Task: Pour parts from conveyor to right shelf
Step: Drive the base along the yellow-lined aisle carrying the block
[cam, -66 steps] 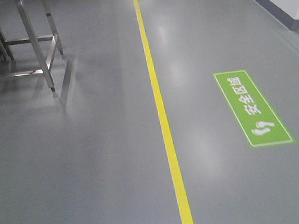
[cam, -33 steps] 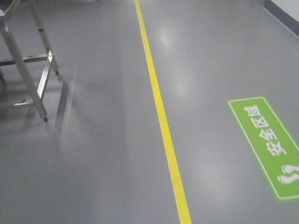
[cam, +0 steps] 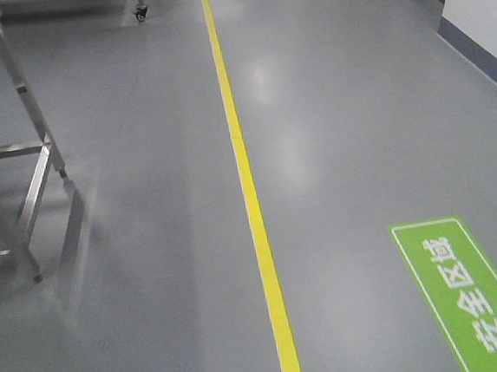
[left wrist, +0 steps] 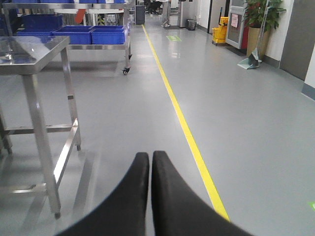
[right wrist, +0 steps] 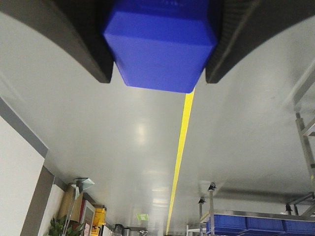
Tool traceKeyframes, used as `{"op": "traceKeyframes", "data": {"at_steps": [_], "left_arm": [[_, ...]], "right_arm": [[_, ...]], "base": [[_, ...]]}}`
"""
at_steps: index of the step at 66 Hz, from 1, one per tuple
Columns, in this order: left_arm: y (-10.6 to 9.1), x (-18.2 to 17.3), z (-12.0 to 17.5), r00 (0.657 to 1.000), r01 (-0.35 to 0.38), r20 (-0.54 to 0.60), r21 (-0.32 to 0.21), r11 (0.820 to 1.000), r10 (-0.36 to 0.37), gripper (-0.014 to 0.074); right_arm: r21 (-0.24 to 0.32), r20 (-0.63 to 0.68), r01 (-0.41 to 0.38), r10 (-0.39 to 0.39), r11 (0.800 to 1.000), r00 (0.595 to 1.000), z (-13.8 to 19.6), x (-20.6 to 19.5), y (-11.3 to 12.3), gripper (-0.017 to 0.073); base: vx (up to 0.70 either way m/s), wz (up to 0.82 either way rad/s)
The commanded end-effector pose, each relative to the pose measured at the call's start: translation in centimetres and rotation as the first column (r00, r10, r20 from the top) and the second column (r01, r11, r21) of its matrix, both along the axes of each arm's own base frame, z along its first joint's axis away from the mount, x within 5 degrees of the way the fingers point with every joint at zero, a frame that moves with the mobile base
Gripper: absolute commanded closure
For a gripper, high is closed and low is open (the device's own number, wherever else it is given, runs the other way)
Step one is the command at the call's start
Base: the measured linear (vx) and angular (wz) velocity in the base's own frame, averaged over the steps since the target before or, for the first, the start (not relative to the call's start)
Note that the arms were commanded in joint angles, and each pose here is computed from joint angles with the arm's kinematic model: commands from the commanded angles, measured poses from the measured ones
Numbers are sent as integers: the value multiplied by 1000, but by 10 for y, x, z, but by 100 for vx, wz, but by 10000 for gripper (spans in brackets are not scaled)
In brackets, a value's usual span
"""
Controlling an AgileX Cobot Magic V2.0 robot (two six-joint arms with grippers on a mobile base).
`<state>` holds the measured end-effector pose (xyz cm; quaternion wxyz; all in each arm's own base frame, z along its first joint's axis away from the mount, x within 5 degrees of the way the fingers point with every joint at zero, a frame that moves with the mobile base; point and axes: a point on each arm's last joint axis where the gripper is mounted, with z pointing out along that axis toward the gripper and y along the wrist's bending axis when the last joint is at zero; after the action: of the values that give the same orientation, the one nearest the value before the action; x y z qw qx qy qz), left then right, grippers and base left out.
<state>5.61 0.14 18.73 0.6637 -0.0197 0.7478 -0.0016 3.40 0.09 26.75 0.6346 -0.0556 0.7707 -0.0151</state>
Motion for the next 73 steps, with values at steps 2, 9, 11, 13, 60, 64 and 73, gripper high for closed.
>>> {"op": "traceKeyframes", "data": {"at_steps": [2, 9, 11, 13, 60, 64, 73], "left_arm": [[0, -1, 14, 995, -2, 103, -14, 1000, 3, 600], [0, -1, 14, 995, -2, 103, -14, 1000, 3, 600], [0, -1, 14, 995, -2, 103, -14, 1000, 3, 600], [0, -1, 14, 995, -2, 103, -14, 1000, 3, 600], [0, -1, 14, 995, -2, 103, -14, 1000, 3, 600], [0, -1, 14, 995, -2, 103, -14, 1000, 3, 600], [0, -1, 14, 995, -2, 103, -14, 1000, 3, 600]], "right_arm": [[-4, 96, 5, -4, 1000, 995, 15, 0, 0, 561], [-4, 96, 5, -4, 1000, 995, 15, 0, 0, 561], [-4, 96, 5, -4, 1000, 995, 15, 0, 0, 561], [-4, 96, 5, -4, 1000, 995, 15, 0, 0, 561], [-4, 96, 5, -4, 1000, 995, 15, 0, 0, 561], [-4, 96, 5, -4, 1000, 995, 15, 0, 0, 561], [-4, 96, 5, -4, 1000, 995, 15, 0, 0, 561]], "base": [[77, -7], [78, -5], [78, -3], [78, -2], [78, 1], [78, -4], [78, -4]]}}
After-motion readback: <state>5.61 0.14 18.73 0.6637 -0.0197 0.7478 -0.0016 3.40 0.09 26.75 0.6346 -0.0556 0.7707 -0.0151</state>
